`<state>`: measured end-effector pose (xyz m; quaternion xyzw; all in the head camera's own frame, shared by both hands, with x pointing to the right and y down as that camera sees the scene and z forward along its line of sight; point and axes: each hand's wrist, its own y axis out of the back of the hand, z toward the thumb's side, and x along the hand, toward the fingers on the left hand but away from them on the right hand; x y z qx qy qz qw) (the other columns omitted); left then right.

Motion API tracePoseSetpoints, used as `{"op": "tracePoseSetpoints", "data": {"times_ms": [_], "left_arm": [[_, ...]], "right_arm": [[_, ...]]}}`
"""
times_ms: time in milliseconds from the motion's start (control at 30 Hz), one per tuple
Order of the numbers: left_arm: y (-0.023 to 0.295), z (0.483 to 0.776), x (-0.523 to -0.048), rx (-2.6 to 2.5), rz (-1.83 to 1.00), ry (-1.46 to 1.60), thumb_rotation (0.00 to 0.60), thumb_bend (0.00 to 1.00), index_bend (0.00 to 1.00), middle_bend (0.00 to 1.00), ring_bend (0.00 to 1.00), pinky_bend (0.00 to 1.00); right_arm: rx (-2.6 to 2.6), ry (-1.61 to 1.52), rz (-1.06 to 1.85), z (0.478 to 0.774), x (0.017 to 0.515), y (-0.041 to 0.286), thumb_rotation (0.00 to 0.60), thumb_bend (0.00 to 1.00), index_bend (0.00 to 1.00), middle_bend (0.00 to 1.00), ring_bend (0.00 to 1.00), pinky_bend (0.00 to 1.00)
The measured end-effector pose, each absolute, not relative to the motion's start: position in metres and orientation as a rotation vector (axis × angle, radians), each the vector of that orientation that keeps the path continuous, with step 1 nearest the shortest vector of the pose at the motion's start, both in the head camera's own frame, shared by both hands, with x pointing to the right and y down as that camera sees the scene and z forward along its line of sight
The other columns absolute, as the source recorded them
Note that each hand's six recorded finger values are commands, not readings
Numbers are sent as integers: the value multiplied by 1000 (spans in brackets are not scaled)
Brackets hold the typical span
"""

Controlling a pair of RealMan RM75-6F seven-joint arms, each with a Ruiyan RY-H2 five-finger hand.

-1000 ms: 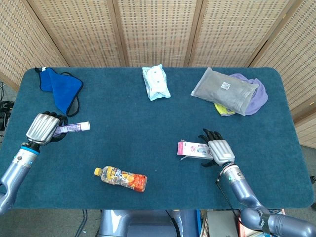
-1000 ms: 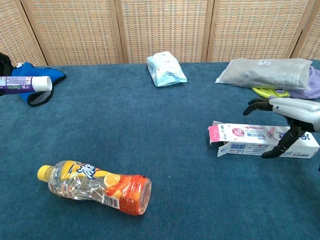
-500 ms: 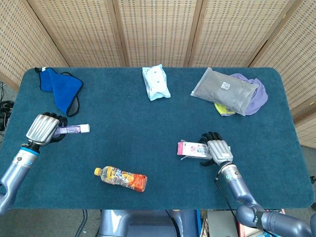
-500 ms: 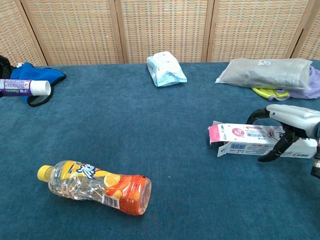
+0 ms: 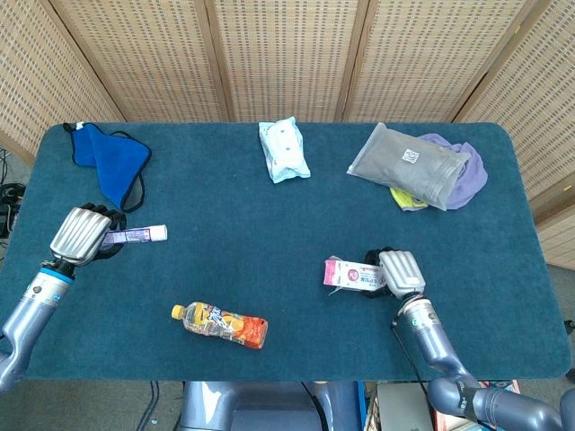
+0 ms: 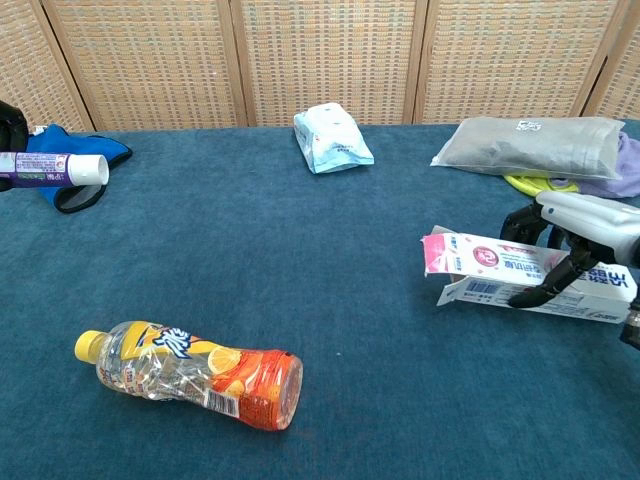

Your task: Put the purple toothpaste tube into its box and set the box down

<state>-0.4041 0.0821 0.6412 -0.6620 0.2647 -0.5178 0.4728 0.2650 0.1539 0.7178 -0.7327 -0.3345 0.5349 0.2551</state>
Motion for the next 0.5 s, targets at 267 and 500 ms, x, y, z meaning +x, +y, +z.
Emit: {"op": "tracePoseSetpoints", "data": {"times_ms": [267, 500], "left_arm": [[83, 633, -391, -1656, -1227, 663, 600, 348, 750, 587, 471, 458], [85, 623, -366, -1723, -1159, 675, 600, 348, 750, 587, 471, 457]], "right_arm": [[-2030, -939, 1387, 701, 251, 151, 600, 95, 524, 475, 359, 415], [-2075, -940, 1319, 683, 229, 147, 600, 96, 527, 475, 359, 415]]}}
